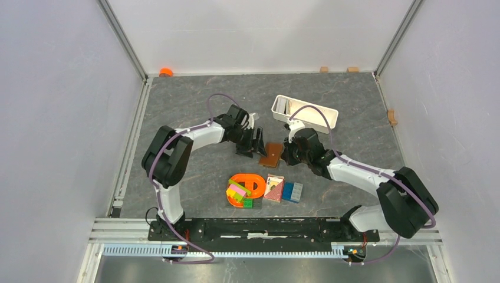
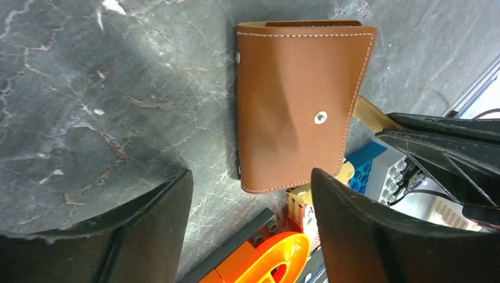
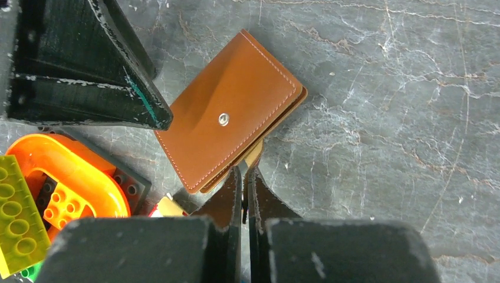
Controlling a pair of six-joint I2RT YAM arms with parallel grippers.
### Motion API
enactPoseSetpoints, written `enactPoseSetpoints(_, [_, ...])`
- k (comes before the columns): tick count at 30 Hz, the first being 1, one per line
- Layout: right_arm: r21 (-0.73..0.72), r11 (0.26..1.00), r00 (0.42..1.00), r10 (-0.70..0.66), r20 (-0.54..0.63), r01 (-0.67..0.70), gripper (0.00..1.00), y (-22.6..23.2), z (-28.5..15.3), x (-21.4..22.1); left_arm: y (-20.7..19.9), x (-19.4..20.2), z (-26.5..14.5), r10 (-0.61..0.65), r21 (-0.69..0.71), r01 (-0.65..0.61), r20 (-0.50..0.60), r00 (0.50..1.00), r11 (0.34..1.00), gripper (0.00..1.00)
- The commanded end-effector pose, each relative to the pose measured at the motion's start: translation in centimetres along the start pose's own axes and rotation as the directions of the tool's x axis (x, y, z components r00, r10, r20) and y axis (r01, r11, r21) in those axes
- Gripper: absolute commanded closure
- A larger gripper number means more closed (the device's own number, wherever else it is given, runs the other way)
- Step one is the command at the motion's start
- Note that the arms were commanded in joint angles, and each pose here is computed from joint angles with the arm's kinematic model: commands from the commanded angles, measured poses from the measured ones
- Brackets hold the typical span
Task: Put the credit cards into the card holder
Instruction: Open the card holder at the center of the board.
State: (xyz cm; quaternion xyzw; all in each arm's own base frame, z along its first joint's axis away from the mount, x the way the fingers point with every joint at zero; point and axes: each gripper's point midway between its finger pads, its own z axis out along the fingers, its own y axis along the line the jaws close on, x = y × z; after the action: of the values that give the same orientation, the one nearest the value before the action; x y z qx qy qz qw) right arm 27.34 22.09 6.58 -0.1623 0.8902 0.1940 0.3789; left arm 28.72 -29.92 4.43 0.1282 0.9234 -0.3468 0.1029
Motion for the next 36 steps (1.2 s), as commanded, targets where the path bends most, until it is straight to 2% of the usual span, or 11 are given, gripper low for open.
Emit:
enactPoseSetpoints(1, [-0.092,0.996,0.998,-0.011,0.06,0.017,1.0,1.2,1.0,-1.8,0.5,-2.7,-0.3,0.066,-0.064,-0.061,0.066,0.996,0.996,0.17])
enactPoseSetpoints(3, [-0.112,0.994,0.998,-0.008,0.056,0.015,1.0,1.4,1.0,-1.9,-0.1,-3.4,-0.6,0.096,-0.051,-0.092,0.092,0.991,0.994,0.11])
enactPoseSetpoints(7, [-0.14,0.99,0.995,0.003,0.102,0.011,1.0,2.0,0.4,-3.0,-1.1,-3.8,-0.9,0.161,-0.034,-0.158,0.114,0.98,0.987,0.06])
enactPoseSetpoints(14, [-0.175,0.985,0.988,0.02,0.151,0.007,1.0,2.8,-0.7,-4.7,-1.8,-3.6,-0.8,0.21,-0.037,-0.207,0.113,0.971,0.978,0.04])
enactPoseSetpoints(24, [-0.171,0.985,0.99,0.018,0.138,0.006,1.0,2.7,-0.5,-4.5,-3.5,-3.5,-1.4,0.291,-0.041,-0.288,0.135,0.947,0.957,0.0])
enactPoseSetpoints(31, [-0.169,0.986,0.991,0.018,0.134,0.005,1.0,2.7,-0.5,-4.3,-3.1,-3.4,-1.3,0.333,-0.097,-0.322,0.124,0.935,0.942,0.0])
enactPoseSetpoints(36, [-0.171,0.985,0.99,0.017,0.137,0.006,1.0,2.7,-0.6,-4.4,-1.4,-3.1,-1.2,0.361,-0.228,-0.336,0.078,0.929,0.914,0.0])
